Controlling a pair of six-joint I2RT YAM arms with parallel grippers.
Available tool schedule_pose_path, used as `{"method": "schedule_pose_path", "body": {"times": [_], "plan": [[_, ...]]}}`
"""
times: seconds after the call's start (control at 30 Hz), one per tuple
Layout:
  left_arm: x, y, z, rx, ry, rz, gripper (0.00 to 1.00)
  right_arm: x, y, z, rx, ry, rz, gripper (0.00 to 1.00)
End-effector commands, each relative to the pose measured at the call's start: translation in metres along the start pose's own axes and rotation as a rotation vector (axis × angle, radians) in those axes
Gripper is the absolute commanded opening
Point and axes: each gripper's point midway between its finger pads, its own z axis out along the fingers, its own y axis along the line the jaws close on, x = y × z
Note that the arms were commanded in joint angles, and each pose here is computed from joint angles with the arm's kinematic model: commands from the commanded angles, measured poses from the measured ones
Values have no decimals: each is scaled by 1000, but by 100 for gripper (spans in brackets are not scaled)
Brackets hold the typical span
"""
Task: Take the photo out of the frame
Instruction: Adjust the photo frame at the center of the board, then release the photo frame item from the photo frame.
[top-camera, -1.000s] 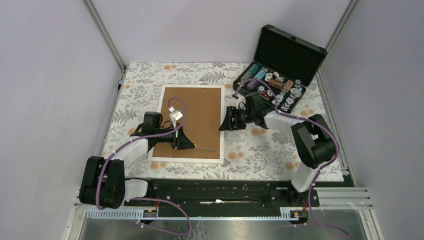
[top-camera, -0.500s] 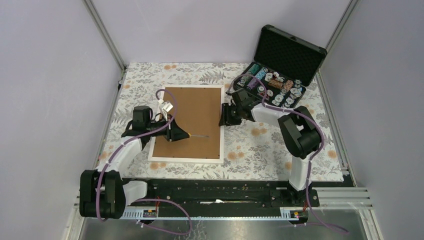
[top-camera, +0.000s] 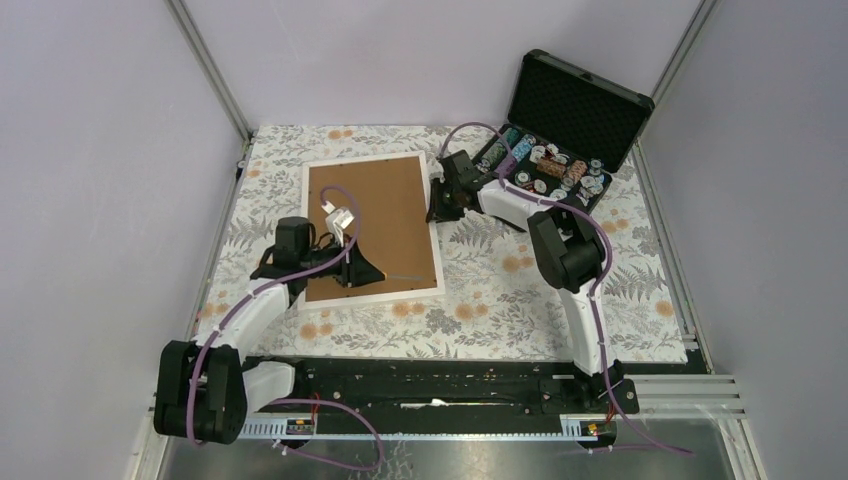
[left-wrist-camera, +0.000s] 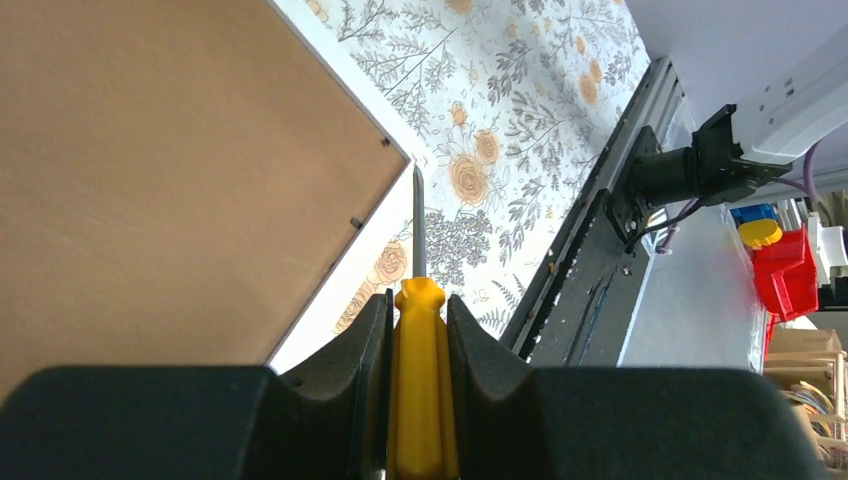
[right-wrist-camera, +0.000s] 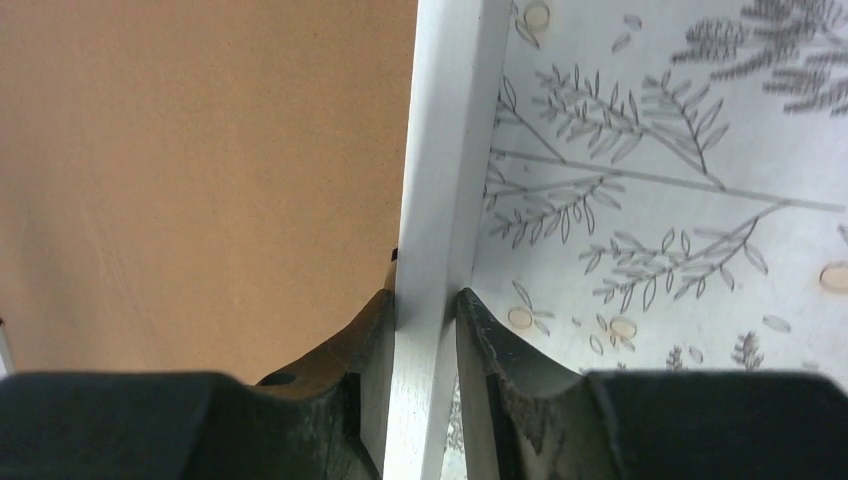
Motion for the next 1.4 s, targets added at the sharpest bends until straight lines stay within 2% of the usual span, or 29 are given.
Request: {"method": "schedule_pose_path", "body": {"times": [0.0,0.17,0.27,0.37,0.5,0.8,1.0,1.1,1.37], "plan": [[0,11,7,-24,-30,24,0,15,-38,23,126,57,-51,28],[-6,16,14,-10,-93,-14,0,21,-30,9,77,59,-51,33],[-5,18,18,5,-96,-31,0,23,-25,1,52,62,-49,41],[-3,19,20,15,-84,-8,0,24,-13,-8,-3,67,-61,54],[-5,20,22,15,-75,29,0,23,-5,-22,-43,67,-81,62],[13,15,42,15,4,39,0,60,6,-37,-121,140,-64,62],[0,9,42,31,-48,55,0,70,11,-32,-134,150,-72,60],[-13,10,42,18,-71,109,0,75,11,-28,-131,164,-65,58],[-14,13,41,-1,-50,150,0,83,1,-17,-89,177,-40,54]]}}
